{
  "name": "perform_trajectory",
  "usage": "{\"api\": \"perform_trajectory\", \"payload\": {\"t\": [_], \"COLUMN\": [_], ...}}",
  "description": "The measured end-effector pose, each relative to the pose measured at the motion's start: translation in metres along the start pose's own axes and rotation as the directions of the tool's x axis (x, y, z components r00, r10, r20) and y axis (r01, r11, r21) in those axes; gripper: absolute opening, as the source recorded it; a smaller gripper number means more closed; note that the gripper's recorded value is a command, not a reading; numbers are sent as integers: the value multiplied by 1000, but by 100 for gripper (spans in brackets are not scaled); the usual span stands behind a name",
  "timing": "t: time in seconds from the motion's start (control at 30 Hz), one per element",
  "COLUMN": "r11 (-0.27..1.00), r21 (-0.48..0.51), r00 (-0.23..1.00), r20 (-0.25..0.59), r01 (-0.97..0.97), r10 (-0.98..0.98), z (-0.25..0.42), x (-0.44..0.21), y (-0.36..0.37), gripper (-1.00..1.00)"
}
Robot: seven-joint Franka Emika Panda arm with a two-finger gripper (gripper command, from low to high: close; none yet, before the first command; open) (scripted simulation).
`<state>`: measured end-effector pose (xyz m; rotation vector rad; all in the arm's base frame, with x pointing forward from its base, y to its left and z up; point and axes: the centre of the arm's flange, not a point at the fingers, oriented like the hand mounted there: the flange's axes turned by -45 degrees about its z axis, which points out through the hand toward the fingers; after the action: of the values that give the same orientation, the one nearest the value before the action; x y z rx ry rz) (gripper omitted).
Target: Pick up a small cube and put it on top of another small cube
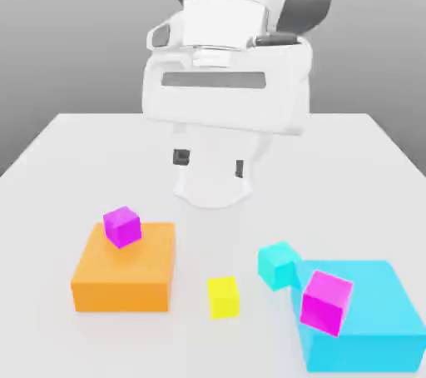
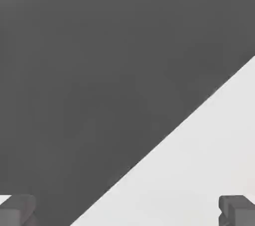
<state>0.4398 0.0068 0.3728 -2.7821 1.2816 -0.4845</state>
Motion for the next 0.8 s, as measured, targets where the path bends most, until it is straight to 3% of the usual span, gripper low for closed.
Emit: {"api": "perform_trajectory", "payload": {"t": [0.43,0.73,0.77,0.8], "r11": [851,834,834,834], "r21": [-260,-274,-275,-275], "r00": [854,836,837,837], "r20": [140,145,143,143], "r01": [-456,-480,-478,-478], "r10": [501,529,528,528], "z": [146,203,210,210], "x": [-96,-116,-119,-119], "y": [75,87,89,89], "gripper": [0,0,-100,-100]}}
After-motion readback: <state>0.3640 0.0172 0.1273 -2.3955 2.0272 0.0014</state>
